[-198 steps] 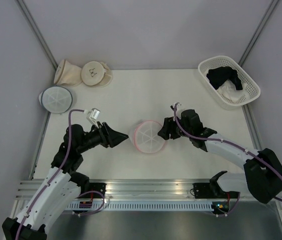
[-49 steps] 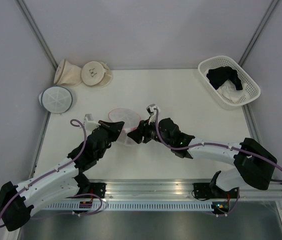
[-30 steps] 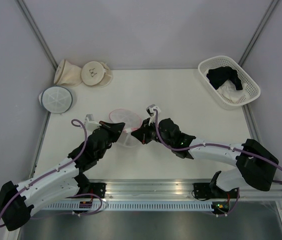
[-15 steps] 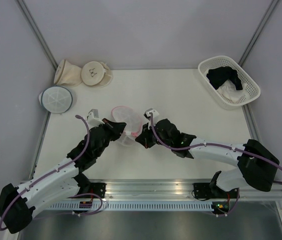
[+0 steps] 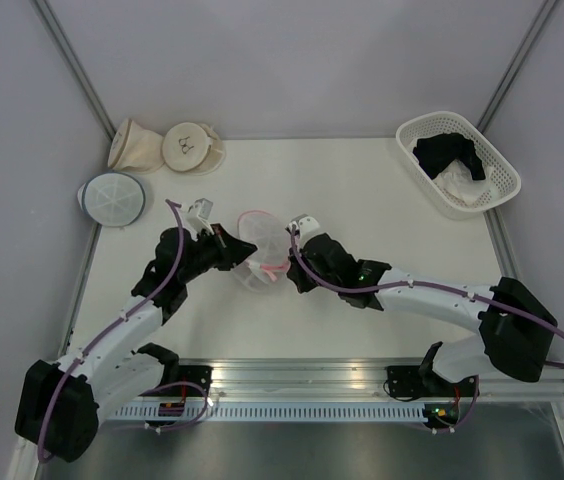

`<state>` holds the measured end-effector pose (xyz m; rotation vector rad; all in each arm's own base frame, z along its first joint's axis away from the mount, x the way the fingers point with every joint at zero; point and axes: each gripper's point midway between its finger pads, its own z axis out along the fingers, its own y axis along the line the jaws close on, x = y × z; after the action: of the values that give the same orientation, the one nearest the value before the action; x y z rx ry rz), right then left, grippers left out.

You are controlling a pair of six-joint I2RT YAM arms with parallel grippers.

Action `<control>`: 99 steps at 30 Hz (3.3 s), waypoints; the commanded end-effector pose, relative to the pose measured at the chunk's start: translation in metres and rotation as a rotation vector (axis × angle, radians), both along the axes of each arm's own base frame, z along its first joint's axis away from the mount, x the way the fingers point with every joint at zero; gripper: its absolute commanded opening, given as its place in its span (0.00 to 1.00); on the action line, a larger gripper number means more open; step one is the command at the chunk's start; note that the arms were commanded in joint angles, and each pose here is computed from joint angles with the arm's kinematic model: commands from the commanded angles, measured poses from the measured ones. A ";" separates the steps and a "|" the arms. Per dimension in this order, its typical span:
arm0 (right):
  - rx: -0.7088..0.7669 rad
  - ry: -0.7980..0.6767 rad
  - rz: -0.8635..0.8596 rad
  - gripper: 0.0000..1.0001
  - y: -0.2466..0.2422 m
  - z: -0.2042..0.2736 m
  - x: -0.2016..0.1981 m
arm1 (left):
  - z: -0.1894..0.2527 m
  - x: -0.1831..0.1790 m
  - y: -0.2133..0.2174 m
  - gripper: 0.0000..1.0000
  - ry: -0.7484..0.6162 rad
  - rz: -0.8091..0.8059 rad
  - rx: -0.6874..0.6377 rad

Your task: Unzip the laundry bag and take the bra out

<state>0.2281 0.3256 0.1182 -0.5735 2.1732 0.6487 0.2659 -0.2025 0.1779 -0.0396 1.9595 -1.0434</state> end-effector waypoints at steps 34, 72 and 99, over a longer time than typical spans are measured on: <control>-0.178 -0.102 -0.165 0.01 -0.039 0.017 0.028 | 0.008 -0.028 0.065 0.95 0.202 0.303 -0.022; 0.350 0.269 0.143 0.01 0.074 0.022 -0.075 | -0.025 -0.079 -0.021 0.99 0.540 0.290 -0.408; 0.284 0.144 0.114 0.00 0.053 0.028 -0.073 | -0.063 -0.061 0.014 0.31 0.497 0.524 -0.393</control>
<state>0.1558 0.3769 0.1321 -0.4881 2.1930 1.0569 0.1888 -0.1927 0.0927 -1.0598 2.0824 -1.0963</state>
